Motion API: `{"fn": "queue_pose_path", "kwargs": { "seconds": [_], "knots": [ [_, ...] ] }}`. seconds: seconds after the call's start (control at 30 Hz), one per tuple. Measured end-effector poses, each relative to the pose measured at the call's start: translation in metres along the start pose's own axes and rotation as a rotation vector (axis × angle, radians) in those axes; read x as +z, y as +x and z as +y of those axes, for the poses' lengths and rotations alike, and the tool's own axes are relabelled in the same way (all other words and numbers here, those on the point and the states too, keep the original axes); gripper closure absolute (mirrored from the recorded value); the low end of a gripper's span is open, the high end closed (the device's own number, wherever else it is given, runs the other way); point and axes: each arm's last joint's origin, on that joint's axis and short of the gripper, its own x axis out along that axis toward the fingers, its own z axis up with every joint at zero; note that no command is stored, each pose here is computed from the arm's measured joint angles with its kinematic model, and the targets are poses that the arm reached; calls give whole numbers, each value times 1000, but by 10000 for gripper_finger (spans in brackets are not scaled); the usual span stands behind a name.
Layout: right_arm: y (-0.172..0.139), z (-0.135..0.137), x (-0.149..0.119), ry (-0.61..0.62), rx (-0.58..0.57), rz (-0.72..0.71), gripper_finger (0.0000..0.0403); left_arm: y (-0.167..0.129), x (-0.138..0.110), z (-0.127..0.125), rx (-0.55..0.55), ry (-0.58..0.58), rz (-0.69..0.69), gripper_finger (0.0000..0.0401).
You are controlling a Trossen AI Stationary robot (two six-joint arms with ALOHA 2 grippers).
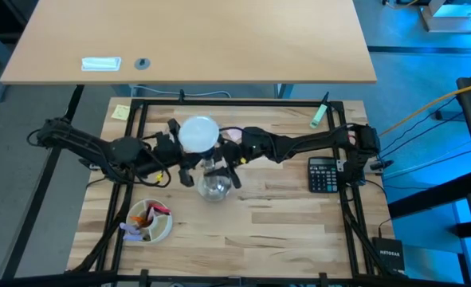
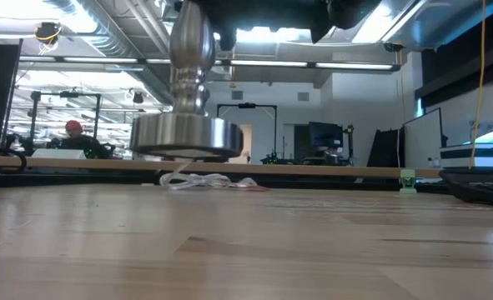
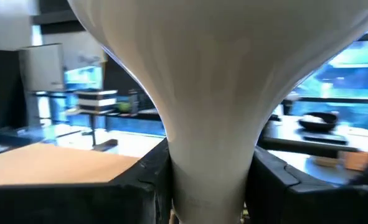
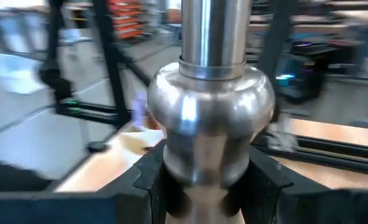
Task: Screw lightbulb
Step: Insert the white lightbulb on the silver lamp
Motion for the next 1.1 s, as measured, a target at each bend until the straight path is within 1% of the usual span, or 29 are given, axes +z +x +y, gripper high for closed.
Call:
{"fn": "queue_pose_path", "kwargs": {
  "seconds": [0.07,0.2,0.27,0.4,0.5,0.67,0.8,1.03,1.1],
  "knots": [
    [0,2,1,27,71,-10,262,-2,2,0,-55,-8,-3,268],
    [-1,7,3,65,231,-15,262,-6,5,3,-212,-39,-4,269],
    [-1,9,3,77,299,-13,262,-5,5,5,-273,-54,-3,269],
    [-2,11,3,70,405,-5,262,0,5,11,-390,-75,-9,268],
    [-3,12,1,54,451,3,262,5,4,17,-475,-91,-5,267],
    [-6,8,-1,23,494,11,262,11,1,28,-567,-82,5,266],
    [-9,4,-1,14,516,12,262,20,-3,37,-589,-76,16,266],
    [-13,-9,-6,-29,392,40,262,27,-8,49,-538,-87,40,257],
    [-15,-16,-6,-31,329,46,262,28,-9,53,-514,-104,58,258]
  ]
}}
